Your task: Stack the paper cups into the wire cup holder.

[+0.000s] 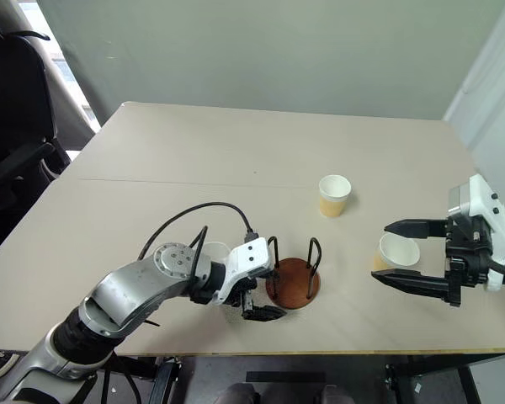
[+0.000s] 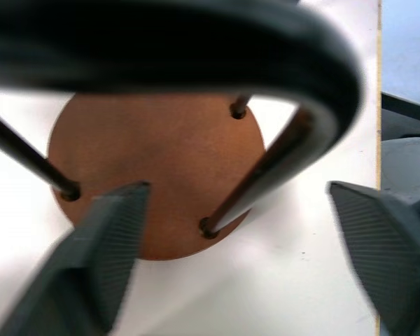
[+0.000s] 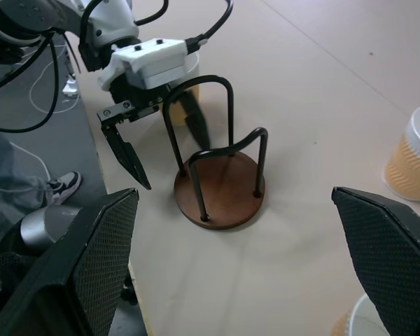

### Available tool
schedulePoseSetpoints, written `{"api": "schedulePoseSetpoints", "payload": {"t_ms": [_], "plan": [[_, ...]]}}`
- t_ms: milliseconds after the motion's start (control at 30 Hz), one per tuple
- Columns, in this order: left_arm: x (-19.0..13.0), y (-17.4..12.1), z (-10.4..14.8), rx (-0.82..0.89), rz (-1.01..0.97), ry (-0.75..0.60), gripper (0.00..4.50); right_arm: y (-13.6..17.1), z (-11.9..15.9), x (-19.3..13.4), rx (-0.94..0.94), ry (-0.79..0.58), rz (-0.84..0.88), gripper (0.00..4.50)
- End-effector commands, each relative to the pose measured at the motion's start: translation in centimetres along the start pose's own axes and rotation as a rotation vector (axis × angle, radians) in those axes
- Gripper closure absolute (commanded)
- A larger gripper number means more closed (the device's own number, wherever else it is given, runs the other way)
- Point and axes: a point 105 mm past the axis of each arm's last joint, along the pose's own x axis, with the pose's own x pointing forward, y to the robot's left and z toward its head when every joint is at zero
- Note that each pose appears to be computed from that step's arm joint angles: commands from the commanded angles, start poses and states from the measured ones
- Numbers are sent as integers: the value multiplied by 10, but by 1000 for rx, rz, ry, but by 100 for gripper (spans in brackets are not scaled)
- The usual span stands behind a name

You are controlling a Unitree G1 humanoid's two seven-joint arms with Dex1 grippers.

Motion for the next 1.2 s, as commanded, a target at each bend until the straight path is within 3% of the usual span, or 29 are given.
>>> {"api": "schedulePoseSetpoints", "payload": {"t_ms": [33,167,500,767,933,1033,1133,1200], "plan": [[-25,13,26,59,42,-88,2,-2,3,-2,-32,12,-10,0],[-48,14,43,116,18,-149,2,-7,-7,-2,-23,77,-25,0],[-111,5,68,265,-82,-246,2,-40,-65,-4,-39,401,-120,0],[-178,12,89,359,-1,-361,2,-69,-77,15,-106,422,-148,0],[-185,8,83,379,37,-339,2,-71,-88,23,-131,474,-96,0],[-188,15,77,414,127,-247,2,-73,-86,28,-126,458,-78,0],[-192,14,81,419,148,-260,0,-75,-88,34,-151,470,-56,55],[-191,13,77,410,149,-242,0,-75,-86,37,-172,467,-51,122]]}}
